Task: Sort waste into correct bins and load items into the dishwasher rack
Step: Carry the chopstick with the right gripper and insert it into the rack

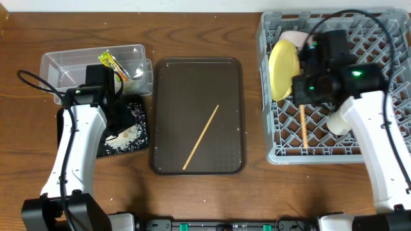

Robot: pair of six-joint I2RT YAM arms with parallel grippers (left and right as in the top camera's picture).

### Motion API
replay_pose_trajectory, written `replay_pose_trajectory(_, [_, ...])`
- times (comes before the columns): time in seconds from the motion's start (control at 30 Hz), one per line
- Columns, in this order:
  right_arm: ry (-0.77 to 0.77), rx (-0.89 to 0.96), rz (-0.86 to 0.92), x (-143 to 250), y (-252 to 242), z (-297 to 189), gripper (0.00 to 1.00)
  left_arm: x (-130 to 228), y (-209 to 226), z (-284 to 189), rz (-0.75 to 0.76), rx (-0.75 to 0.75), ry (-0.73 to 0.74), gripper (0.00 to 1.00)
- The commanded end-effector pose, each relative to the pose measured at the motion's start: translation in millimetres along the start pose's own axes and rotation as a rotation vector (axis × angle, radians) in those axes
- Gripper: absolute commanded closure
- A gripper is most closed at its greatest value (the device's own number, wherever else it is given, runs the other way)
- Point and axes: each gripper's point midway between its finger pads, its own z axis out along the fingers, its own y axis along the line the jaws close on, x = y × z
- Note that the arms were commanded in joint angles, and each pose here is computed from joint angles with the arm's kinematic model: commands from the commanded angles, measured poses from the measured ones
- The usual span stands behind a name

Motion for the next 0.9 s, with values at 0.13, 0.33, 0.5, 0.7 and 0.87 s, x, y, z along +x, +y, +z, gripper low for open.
replay_pose_trajectory(0.13, [0.019,0.032,-0.008,-5.0,-40.9,16.6,0.99,-1.0,3.3,-3.1,-0.014,-0.004,-0.011,0.27])
replay_pose_trajectory(0.33, [0.047,-0.038,-0.013,-14.5,-29.2,53.1,0.99,-1.0,3.2,-3.1,-0.014,-0.004,-0.011,0.27])
replay_pose_trajectory(0.5, [0.056,-0.052,-0.023,-22.5,-23.4,81.8,0.99,-0.9,3.2,-3.1,-0.014,-0.004,-0.01,0.27])
replay_pose_trajectory(0.7, [0.04,-0.049,-0.016,-26.8,-24.1,80.8,0.75,-0.9,3.2,-3.1,-0.014,-0.004,-0.01,0.27])
replay_pose_trajectory(0.87, [-0.008,-0.045,-0.017,-33.9,-24.7,63.8,0.72,-0.9,3.2,-3.1,-0.014,-0.004,-0.01,0.27])
